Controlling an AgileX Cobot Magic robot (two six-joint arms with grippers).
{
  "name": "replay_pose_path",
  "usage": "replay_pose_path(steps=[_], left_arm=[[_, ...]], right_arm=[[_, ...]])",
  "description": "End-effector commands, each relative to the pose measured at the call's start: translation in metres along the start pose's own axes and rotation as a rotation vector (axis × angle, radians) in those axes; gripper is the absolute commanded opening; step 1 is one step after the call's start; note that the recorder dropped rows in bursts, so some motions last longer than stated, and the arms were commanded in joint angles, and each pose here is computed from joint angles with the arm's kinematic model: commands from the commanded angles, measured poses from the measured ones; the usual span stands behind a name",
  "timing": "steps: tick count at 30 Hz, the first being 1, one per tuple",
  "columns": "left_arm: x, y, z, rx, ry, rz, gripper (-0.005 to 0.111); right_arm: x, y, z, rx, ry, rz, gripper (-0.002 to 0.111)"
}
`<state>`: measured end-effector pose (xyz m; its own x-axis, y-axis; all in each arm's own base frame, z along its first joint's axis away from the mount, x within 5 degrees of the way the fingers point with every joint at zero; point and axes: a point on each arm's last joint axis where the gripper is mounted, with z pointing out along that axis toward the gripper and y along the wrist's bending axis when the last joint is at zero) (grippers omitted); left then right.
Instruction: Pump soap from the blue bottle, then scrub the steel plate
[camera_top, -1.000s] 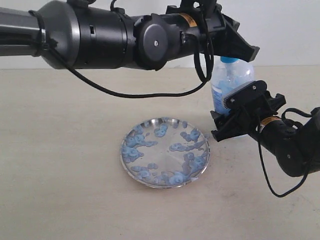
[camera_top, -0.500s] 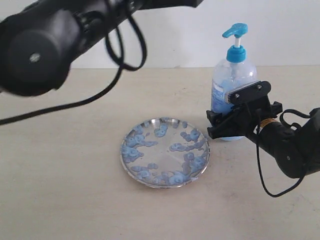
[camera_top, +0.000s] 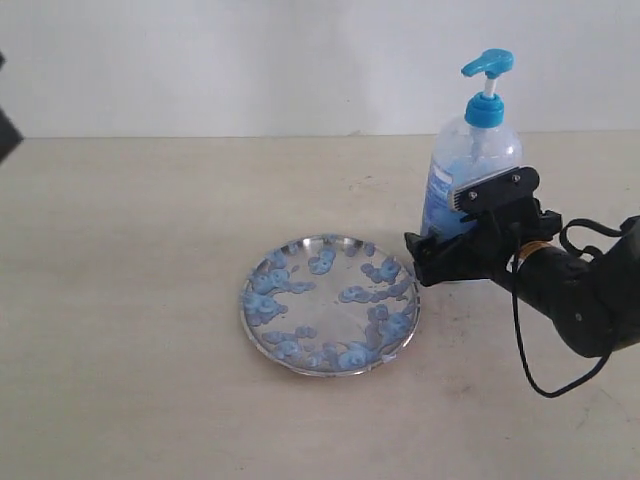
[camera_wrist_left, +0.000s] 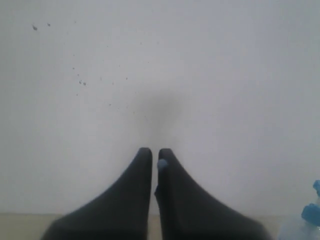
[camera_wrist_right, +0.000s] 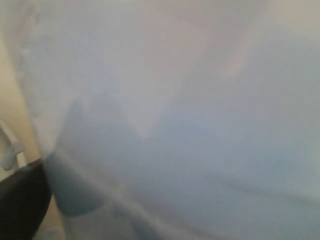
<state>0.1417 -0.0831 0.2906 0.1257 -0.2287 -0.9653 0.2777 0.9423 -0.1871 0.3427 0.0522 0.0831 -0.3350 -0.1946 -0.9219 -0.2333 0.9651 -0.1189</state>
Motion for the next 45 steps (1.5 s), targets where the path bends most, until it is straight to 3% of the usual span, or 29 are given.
replay_pose_path(steps=[1,6,11,13,15,18,19,22,25,30,35,40,45], left_arm=[[-0.016,0.009,-0.025,0.062,-0.028,0.032,0.004],[-0.030,0.016,-0.048,0.136,-0.040,0.058,0.004],[-0.033,0.027,-0.065,0.138,0.002,-0.023,0.004],[-0.032,0.031,-0.070,0.131,0.022,-0.062,0.004],[-0.031,0.033,-0.074,0.124,0.039,-0.081,0.004],[-0.026,0.035,-0.076,0.118,0.107,-0.102,0.004],[-0.025,0.034,-0.075,0.113,0.140,-0.119,0.004],[-0.024,0.029,-0.068,0.103,0.223,-0.122,0.004],[-0.029,0.020,-0.059,0.133,0.241,-0.025,0.004],[-0.034,-0.001,-0.044,0.245,0.279,0.025,0.004],[-0.026,-0.019,-0.036,0.368,0.333,0.044,0.004],[-0.009,-0.026,-0.024,0.341,0.430,0.022,0.004],[0.001,-0.033,0.003,0.202,0.520,-0.061,0.004]], right_arm=[[-0.024,-0.001,-0.013,-0.022,0.029,-0.006,0.105],[-0.076,-0.008,-0.060,-0.024,0.162,0.025,0.105],[-0.127,-0.018,-0.142,0.043,0.224,0.122,0.102],[-0.142,-0.020,-0.185,0.071,0.223,0.163,0.089],[-0.148,-0.021,-0.228,0.093,0.232,0.169,0.065],[-0.150,-0.020,-0.299,0.115,0.166,0.107,0.007],[-0.150,-0.019,-0.325,0.124,0.086,0.089,0.001],[-0.144,-0.013,-0.393,0.134,-0.204,0.117,0.001],[-0.123,-0.002,-0.439,0.080,-0.532,0.183,0.000],[-0.089,0.002,-0.371,0.029,-0.484,0.263,0.000],[-0.056,0.000,-0.312,0.076,-0.574,0.249,0.000],[-0.029,0.003,-0.286,0.065,-0.414,0.324,0.000],[0.003,0.009,-0.269,0.051,-0.011,0.351,0.000]])
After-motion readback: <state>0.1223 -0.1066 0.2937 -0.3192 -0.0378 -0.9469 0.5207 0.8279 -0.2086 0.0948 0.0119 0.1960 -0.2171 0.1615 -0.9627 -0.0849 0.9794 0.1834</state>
